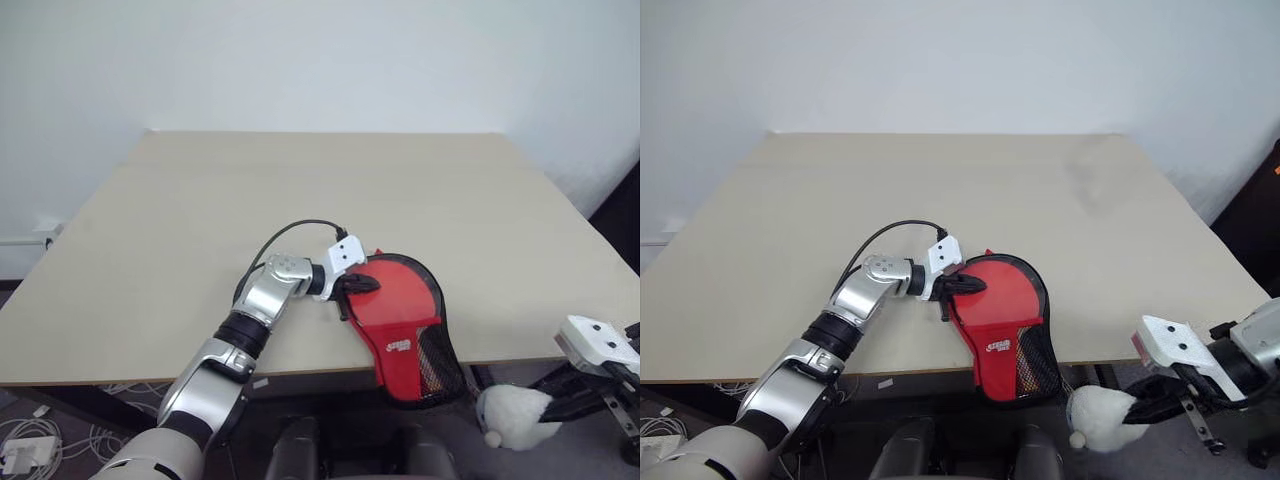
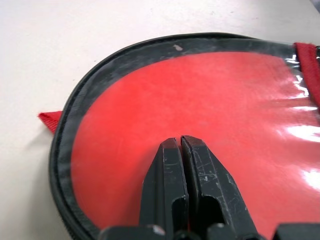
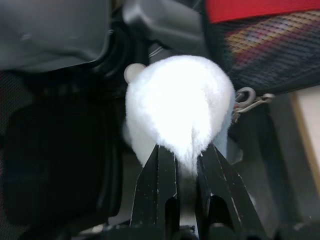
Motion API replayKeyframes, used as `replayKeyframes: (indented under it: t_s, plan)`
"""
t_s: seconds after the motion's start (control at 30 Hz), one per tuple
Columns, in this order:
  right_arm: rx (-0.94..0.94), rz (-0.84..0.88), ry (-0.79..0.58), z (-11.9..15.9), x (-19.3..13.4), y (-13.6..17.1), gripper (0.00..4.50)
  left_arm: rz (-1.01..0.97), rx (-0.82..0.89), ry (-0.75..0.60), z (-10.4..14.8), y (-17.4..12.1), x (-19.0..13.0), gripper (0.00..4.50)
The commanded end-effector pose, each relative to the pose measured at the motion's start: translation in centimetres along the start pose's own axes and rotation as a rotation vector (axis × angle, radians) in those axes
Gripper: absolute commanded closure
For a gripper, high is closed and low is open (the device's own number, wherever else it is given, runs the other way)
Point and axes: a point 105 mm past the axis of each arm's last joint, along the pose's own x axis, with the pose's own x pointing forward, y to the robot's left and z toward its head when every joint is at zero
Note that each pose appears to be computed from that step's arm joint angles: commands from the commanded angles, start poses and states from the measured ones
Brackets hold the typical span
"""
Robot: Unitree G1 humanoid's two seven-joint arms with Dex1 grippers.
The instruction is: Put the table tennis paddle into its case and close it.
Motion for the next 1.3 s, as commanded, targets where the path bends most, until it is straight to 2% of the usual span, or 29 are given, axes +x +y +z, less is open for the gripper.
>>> replayKeyframes:
  t_s: [0.03,0.13,0.27,0.37,0.57,0.73,0.83,0.97,1.07,1.17,1.23,1.3]
  plan:
    - [-0.065,0.011,-0.033,1.3,0.1,0.0,4.44,0.021,-0.002,0.011,0.0,0.4,0.0,4.5]
    - [-0.05,-0.055,-0.066,1.7,-0.2,-1.3,4.44,0.026,0.003,0.008,0.2,0.4,-0.1,4.5]
    - [-0.04,-0.106,-0.138,2.8,-1.1,-2.2,3.19,0.03,0.003,-0.013,1.1,0.7,-0.9,4.5]
    - [-0.033,-0.112,-0.191,3.9,-1.7,-2.3,2.1,0.016,0.005,-0.03,1.9,0.6,-2.0,3.89]
    - [-0.05,-0.213,-0.326,6.6,-3.5,-3.9,0.0,0.001,0.009,-0.085,4.3,0.2,-6.5,1.82]
    - [-0.002,-0.429,-0.472,8.1,-4.4,-8.2,0.0,0.142,-0.021,-0.142,5.7,1.7,-10.8,0.07]
    - [0.049,-0.576,-0.548,8.8,-4.4,-11.1,0.0,0.257,-0.096,-0.21,6.1,3.3,-14.0,0.02]
    - [0.178,-0.766,-0.643,8.8,-4.4,-14.9,0.0,0.478,-0.209,-0.266,4.9,5.6,-18.9,0.02]
    - [0.234,-0.806,-0.715,9.1,-4.2,-16.1,0.0,0.584,-0.256,-0.252,3.1,6.0,-20.9,0.02]
    - [0.258,-0.833,-0.731,9.3,-3.8,-16.8,0.0,0.636,-0.294,-0.247,1.8,6.1,-22.0,0.02]
    - [0.303,-0.854,-0.775,9.5,-3.2,-18.0,0.0,0.709,-0.392,-0.204,-2.1,5.4,-22.5,0.02]
    - [0.32,-0.864,-0.78,9.5,-2.5,-18.7,0.0,0.747,-0.446,-0.176,-4.3,4.9,-22.7,0.02]
